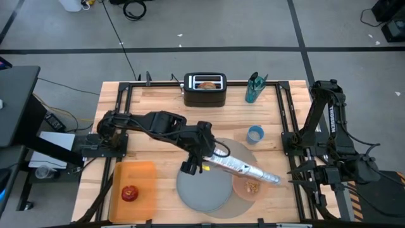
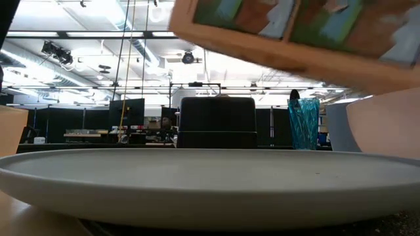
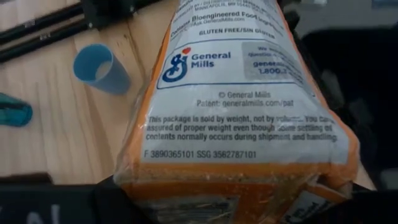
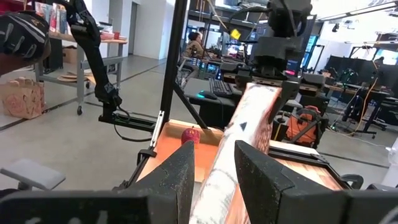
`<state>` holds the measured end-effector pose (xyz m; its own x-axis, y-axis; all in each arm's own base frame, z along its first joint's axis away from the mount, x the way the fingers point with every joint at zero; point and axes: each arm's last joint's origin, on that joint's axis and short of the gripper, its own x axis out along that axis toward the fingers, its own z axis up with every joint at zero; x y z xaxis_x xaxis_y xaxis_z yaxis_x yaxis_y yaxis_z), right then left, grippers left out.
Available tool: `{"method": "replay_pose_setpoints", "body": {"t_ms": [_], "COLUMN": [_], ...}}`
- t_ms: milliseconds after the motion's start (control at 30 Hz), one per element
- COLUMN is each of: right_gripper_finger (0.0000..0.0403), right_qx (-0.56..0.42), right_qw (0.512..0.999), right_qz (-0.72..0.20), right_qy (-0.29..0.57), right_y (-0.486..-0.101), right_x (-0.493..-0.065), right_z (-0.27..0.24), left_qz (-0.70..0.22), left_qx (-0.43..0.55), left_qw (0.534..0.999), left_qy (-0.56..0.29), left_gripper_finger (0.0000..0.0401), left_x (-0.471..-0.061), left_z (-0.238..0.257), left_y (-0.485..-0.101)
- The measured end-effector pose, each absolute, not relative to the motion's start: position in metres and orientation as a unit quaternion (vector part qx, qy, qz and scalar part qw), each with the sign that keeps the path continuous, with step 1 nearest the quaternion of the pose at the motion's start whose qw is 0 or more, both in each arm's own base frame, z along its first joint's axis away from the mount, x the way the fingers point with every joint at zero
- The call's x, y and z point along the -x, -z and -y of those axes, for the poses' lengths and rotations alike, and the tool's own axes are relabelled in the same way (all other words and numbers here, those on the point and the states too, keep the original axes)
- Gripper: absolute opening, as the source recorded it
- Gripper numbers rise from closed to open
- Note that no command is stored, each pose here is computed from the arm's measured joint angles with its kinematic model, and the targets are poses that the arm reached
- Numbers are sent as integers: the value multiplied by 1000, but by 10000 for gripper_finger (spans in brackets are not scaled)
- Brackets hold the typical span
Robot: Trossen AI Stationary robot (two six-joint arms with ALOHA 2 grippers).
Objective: Arrange a breakfast setting
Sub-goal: Pour the cereal into the orange bowl
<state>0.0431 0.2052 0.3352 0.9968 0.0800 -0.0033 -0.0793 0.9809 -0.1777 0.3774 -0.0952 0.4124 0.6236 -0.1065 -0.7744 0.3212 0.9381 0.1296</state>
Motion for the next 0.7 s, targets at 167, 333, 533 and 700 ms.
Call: {"method": "replay_pose_setpoints", "body": {"t_ms": [167,333,533,700], "right_gripper_finger": [122,122,122,122], "right_qx": [89,89,89,89], "right_qw": [995,995,995,995], "right_qz": [2,2,2,2], "right_qy": [-40,-40,-40,-40], "right_y": [-335,-335,-335,-335], "right_x": [-43,-43,-43,-43], "right_z": [-205,-205,-205,-205], "left_qz": [-419,-417,-415,-419], "left_qx": [-126,-116,-125,-129], "left_qw": [892,895,894,892], "left_qy": [118,110,115,108], "left_gripper_finger": [211,211,211,211], "left_x": [-377,-378,-378,-378], "left_z": [95,93,94,92], "left_y": [-412,-413,-413,-412]}}
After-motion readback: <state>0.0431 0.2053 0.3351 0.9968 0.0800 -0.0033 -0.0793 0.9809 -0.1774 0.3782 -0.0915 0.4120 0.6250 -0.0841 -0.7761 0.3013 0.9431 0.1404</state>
